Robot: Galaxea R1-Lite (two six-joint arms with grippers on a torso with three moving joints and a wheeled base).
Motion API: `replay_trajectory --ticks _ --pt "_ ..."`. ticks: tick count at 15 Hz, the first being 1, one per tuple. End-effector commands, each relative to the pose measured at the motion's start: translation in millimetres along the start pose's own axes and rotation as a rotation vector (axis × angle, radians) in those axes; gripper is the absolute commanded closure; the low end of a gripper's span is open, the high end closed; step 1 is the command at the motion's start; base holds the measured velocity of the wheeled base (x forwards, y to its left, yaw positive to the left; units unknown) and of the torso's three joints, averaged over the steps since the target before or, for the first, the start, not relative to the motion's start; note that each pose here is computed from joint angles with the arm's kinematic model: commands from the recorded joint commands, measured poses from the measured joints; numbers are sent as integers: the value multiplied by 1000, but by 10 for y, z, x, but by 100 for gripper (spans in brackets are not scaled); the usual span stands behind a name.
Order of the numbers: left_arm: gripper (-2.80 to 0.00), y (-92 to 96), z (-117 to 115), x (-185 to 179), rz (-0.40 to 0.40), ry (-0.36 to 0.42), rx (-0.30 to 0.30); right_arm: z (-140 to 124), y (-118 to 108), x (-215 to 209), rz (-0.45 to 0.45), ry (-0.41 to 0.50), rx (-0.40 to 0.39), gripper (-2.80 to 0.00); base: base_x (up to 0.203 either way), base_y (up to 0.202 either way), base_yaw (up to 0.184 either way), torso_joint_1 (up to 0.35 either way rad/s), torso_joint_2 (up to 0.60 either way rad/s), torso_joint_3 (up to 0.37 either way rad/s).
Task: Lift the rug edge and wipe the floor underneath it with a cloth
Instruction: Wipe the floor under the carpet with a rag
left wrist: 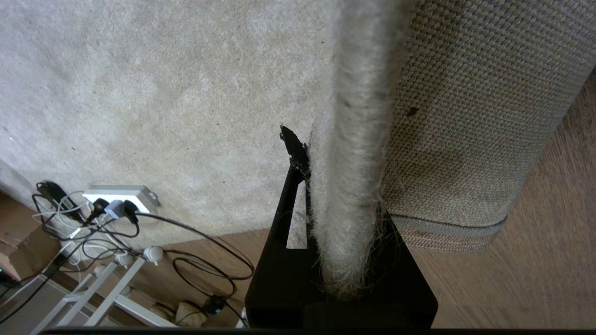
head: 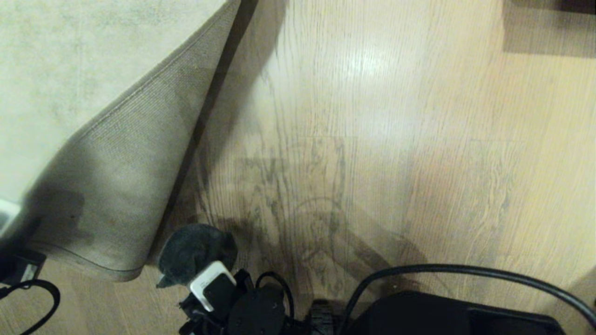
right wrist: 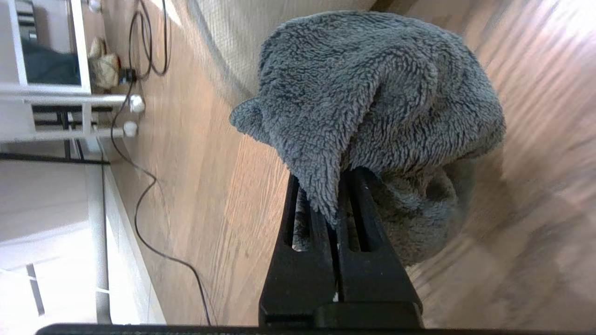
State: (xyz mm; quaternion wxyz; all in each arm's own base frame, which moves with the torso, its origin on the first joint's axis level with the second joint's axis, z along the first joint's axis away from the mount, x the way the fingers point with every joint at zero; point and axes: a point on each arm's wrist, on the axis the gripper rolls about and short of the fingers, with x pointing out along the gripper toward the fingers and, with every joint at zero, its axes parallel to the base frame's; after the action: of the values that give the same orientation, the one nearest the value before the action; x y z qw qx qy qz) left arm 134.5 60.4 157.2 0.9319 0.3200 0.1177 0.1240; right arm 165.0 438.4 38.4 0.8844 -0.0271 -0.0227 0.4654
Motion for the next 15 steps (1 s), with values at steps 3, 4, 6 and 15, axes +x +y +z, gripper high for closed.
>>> replay_trajectory --ticks 3,4,6,15 --pt "0 -2 -8 27 -2 0 4 -531 5 200 -16 35 -8 0 0 0 0 0 0 0" --pt "0 -11 -19 29 -6 4 5 -596 -54 252 -32 31 -7 0 0 0 0 0 0 0" --pt "0 -25 -35 24 -10 9 4 -703 -257 349 -80 26 -7 0 0 0 0 0 0 0" --pt "0 -35 -36 27 -10 3 8 -79 -1212 631 -289 -171 -59 0 0 0 0 0 0 0"
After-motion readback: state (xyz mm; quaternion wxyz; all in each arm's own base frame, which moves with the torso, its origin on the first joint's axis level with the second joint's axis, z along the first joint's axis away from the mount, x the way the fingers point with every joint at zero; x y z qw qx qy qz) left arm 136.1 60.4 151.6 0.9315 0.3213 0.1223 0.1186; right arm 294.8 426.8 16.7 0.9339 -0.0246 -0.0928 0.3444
